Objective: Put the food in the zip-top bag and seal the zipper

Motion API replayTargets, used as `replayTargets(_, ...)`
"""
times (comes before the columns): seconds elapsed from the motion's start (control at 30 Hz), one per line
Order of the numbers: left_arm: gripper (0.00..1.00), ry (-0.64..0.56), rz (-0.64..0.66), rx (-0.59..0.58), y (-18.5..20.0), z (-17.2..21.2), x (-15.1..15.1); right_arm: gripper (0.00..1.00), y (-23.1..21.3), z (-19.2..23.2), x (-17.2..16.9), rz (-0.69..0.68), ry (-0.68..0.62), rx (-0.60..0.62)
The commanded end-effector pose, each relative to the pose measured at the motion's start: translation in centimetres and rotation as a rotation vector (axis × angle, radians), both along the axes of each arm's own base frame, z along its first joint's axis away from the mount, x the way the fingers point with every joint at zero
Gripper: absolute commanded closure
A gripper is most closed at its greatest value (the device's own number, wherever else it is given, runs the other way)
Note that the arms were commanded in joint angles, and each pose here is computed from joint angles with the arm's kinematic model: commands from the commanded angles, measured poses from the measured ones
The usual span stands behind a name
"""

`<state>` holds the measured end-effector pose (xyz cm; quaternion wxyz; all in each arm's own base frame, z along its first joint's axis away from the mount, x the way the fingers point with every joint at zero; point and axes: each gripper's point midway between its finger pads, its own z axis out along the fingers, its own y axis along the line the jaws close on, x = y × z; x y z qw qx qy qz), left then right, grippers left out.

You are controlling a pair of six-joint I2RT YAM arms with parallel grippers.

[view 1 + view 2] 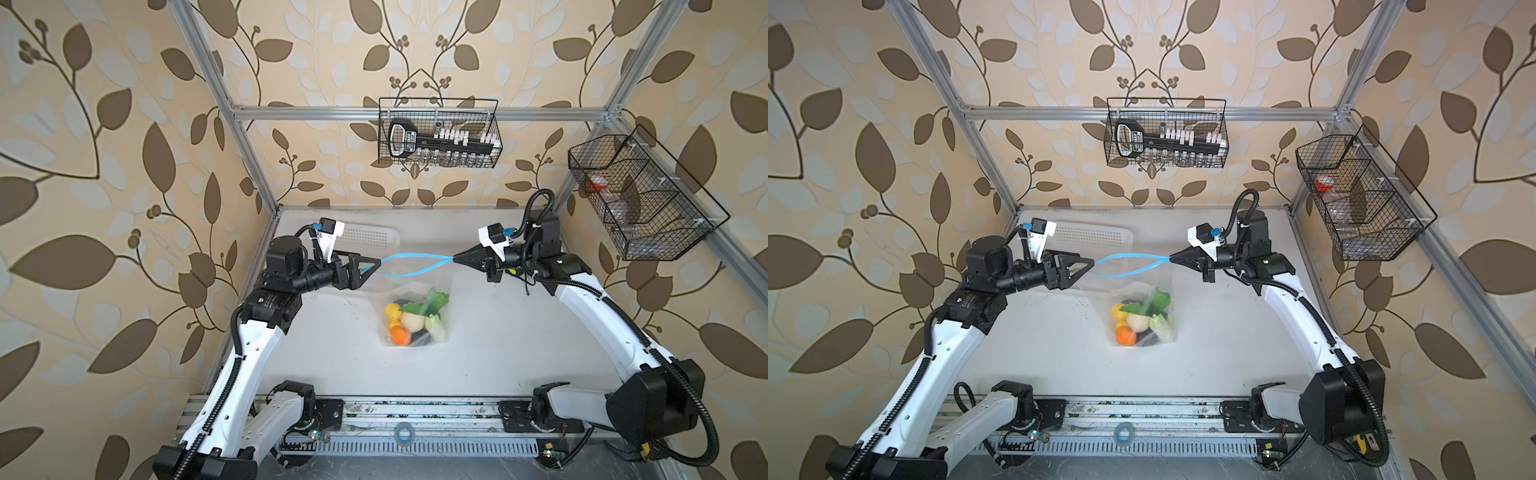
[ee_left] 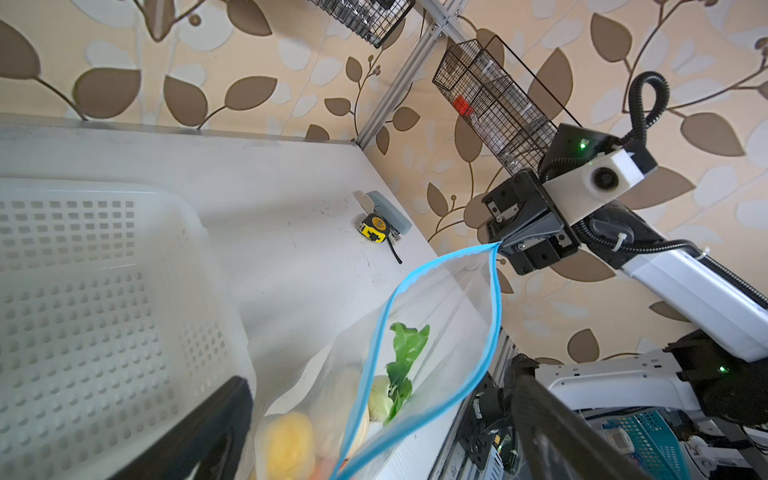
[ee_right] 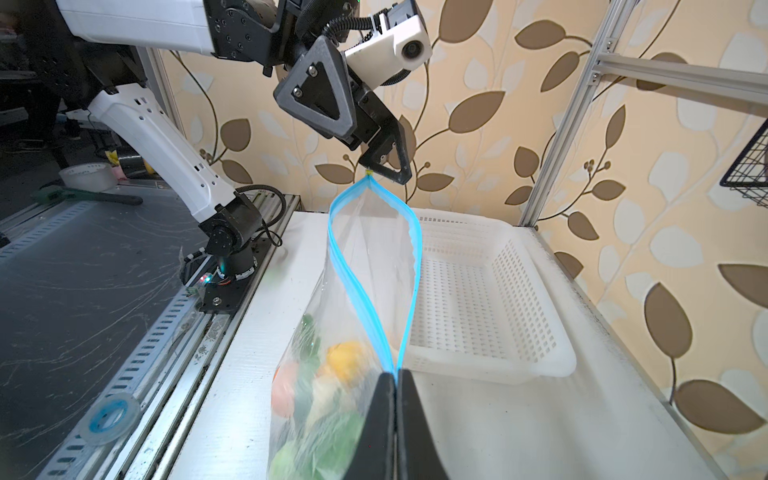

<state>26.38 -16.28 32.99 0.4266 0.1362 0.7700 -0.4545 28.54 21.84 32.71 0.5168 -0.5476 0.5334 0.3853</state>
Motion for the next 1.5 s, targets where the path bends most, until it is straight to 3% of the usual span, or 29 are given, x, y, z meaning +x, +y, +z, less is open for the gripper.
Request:
replayTargets(0.0,0.01,-0.095,-0.038,-0.02,-0.3,1.7,-0.9,1.0,-0.1,0.5,-0.3,0.046,-0.046,-0.007)
replayTargets(0.43,0.1,-0.033,-0.041,-0.023,-0.1,-0.5,-3.2,1.0,0.0,0.4,1.2,0.033,-0.02,-0.011)
replayTargets(0.67,0.29,0.01,-0.039,-0.006,0.0,-1.6,-3.7,1.0,-0.1,0.5,1.6,0.021,-0.012,-0.01)
replayTargets(0.83,0.3,0.037,-0.041,-0.014,-0.1,-2.0,-3.8,1.0,-0.6,1.1,1.9,0.002,-0.009,0.016)
replayTargets(1.1,0.45,0.043,-0.045,-0.01,-0.1,-2.2,-4.2,1.0,-1.0,1.2,2.7,-0.029,0.005,0.04)
replayTargets(1.47,0.47,0.03,-0.057,-0.026,-0.3,-2.3,-4.4,1.0,-1.3,1.5,3.6,-0.059,0.02,0.062)
